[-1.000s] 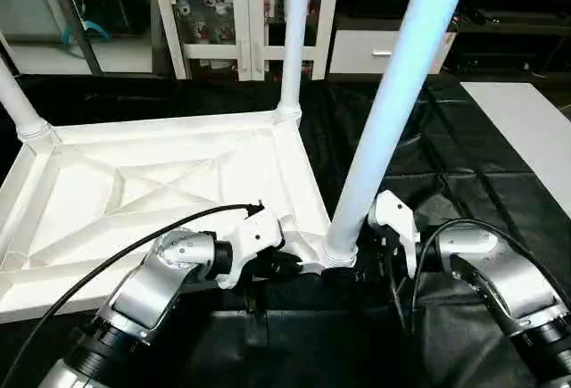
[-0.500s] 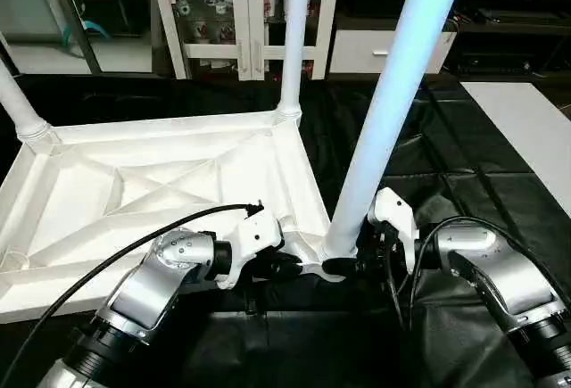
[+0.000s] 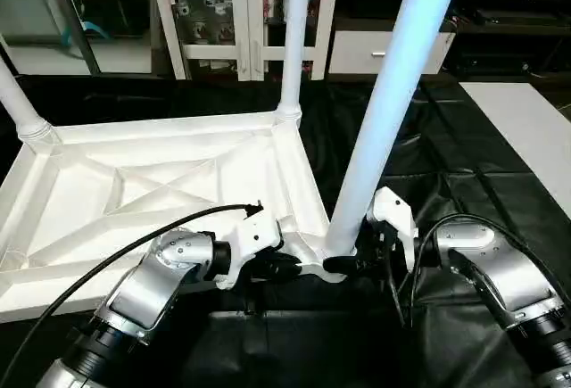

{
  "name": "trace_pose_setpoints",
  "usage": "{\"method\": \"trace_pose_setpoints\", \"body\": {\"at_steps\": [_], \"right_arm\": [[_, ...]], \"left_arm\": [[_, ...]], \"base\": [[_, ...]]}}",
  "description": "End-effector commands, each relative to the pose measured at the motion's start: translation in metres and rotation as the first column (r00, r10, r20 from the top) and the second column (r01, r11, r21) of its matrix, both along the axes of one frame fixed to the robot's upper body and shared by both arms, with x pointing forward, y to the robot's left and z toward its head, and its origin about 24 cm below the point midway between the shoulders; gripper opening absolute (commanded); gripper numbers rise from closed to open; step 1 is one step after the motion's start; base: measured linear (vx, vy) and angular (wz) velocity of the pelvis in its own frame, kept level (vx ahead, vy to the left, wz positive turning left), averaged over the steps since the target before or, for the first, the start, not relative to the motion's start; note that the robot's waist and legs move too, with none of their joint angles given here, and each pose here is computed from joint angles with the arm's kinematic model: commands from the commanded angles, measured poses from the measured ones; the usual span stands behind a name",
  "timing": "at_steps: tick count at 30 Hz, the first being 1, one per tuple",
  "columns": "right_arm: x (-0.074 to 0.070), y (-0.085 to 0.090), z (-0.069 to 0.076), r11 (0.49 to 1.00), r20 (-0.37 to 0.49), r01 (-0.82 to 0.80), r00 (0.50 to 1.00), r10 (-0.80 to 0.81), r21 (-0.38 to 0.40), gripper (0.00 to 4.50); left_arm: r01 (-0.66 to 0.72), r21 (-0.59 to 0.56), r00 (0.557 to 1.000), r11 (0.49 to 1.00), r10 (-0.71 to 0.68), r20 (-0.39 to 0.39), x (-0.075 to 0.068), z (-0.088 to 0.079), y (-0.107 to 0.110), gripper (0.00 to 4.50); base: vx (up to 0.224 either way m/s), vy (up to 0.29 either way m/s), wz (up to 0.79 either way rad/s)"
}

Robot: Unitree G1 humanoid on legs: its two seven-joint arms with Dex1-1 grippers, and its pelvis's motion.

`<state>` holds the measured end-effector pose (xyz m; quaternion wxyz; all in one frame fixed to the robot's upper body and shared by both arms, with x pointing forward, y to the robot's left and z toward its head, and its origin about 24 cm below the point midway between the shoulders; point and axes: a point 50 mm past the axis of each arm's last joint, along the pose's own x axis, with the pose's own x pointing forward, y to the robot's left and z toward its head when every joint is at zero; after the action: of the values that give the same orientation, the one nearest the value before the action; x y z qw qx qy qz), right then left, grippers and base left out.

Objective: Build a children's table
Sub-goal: Rotate leg to tighten

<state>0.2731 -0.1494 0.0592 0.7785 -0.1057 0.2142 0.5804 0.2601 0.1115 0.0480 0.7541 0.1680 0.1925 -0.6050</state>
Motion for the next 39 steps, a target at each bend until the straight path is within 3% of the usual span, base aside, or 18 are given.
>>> {"method": "trace_pose_setpoints", "body": {"at_steps": [1, 2, 5, 8, 13, 14, 15, 16, 18, 21, 23, 25, 26, 29, 34, 38, 39], "right_arm": [[-0.001, 0.002, -0.006, 1.000, -0.015, 0.002, 1.000, -0.003, -0.022, 2.69], [0.000, 0.002, -0.007, 1.000, -0.013, 0.006, 1.000, -0.006, -0.022, 2.69], [0.016, 0.006, -0.014, 0.975, 0.044, 0.223, 0.974, -0.222, -0.012, 2.68], [0.029, 0.014, -0.029, 0.884, 0.040, 0.468, 0.883, -0.467, -0.004, 2.68], [0.038, 0.035, -0.046, 0.716, 0.001, 0.698, 0.716, -0.698, 0.007, 2.67], [0.041, 0.040, -0.051, 0.657, -0.020, 0.754, 0.656, -0.754, -0.004, 2.67], [0.041, 0.040, -0.051, 0.657, -0.020, 0.754, 0.656, -0.754, -0.004, 2.67], [0.044, 0.047, -0.058, 0.565, -0.041, 0.824, 0.563, -0.825, -0.041, 2.67], [0.048, 0.055, -0.060, 0.516, -0.037, 0.854, 0.515, -0.857, -0.065, 2.67], [0.051, 0.062, -0.059, 0.484, -0.011, 0.872, 0.484, -0.875, -0.074, 2.67], [0.054, 0.072, -0.055, 0.492, 0.007, 0.869, 0.494, -0.870, -0.056, 2.67], [0.056, 0.078, -0.050, 0.506, -0.027, 0.863, 0.505, -0.862, -0.002, 2.67], [0.057, 0.078, -0.048, 0.504, -0.045, 0.864, 0.504, -0.862, 0.019, 3.02], [0.059, 0.071, -0.036, 0.574, 0.010, 0.813, 0.576, -0.818, 0.098, 3.42], [0.055, 0.052, -0.027, 0.666, 0.039, 0.738, 0.667, -0.744, 0.108, 3.86], [0.042, 0.031, -0.014, 0.823, 0.044, 0.558, 0.824, -0.564, 0.104, 4.21], [0.041, 0.030, -0.014, 0.828, 0.044, 0.551, 0.829, -0.557, 0.103, 4.28]], "left_arm": [[0.022, 0.000, 1.000, 1.000, -0.022, -0.003, -0.003, -0.001, -0.005, 0.00], [0.020, 0.000, 1.000, 1.000, -0.020, -0.003, -0.003, -0.002, -0.005, 0.00], [-0.036, -0.008, 0.999, 0.999, 0.036, 0.009, 0.005, -0.003, -0.009, 0.00], [-0.129, -0.010, 0.991, 0.992, 0.129, 0.023, 0.020, -0.007, -0.018, 0.00], [-0.244, -0.006, 0.968, 0.970, 0.244, 0.059, 0.041, -0.009, -0.034, 0.00], [-0.277, 0.002, 0.958, 0.961, 0.277, 0.074, 0.046, -0.009, -0.038, 0.00], [-0.277, 0.002, 0.958, 0.961, 0.277, 0.074, 0.046, -0.009, -0.038, 0.00], [-0.343, 0.020, 0.935, 0.939, 0.340, 0.100, 0.055, -0.009, -0.044, 0.00], [-0.385, 0.034, 0.918, 0.922, 0.379, 0.118, 0.061, -0.010, -0.049, 0.00], [-0.415, 0.040, 0.903, 0.909, 0.407, 0.137, 0.065, -0.011, -0.053, 0.00], [-0.423, 0.035, 0.898, 0.906, 0.413, 0.155, 0.067, -0.011, -0.056, 0.00], [-0.419, 0.031, 0.899, 0.907, 0.410, 0.154, 0.066, -0.011, -0.056, 0.00], [-0.419, 0.031, 0.899, 0.907, 0.410, 0.152, 0.066, -0.011, -0.055, 0.00], [-0.396, 0.035, 0.908, 0.918, 0.385, 0.166, 0.065, -0.011, -0.049, 0.00], [-0.316, 0.051, 0.936, 0.947, 0.303, 0.180, 0.059, -0.009, -0.040, 0.00], [-0.175, 0.051, 0.975, 0.983, 0.166, 0.148, 0.045, -0.004, -0.034, 0.00], [-0.171, 0.052, 0.976, 0.984, 0.162, 0.147, 0.045, -0.004, -0.034, 0.00]], "base": [[0.000, 0.000, 0.00], [0.000, 0.000, 0.00], [0.000, 0.000, 0.00], [-0.038, -0.001, -0.05], [-0.012, 0.000, -0.02], [0.000, 0.000, 0.00], [0.000, 0.000, 0.00], [0.000, 0.000, 0.00], [0.000, 0.000, 0.00], [0.000, 0.000, 0.00], [0.000, 0.000, 0.00], [0.000, 0.000, 0.00], [0.000, 0.000, 0.00], [0.000, 0.000, 0.00], [0.000, 0.000, 0.00], [0.029, -0.010, 0.02], [0.063, -0.017, 0.04]]}}
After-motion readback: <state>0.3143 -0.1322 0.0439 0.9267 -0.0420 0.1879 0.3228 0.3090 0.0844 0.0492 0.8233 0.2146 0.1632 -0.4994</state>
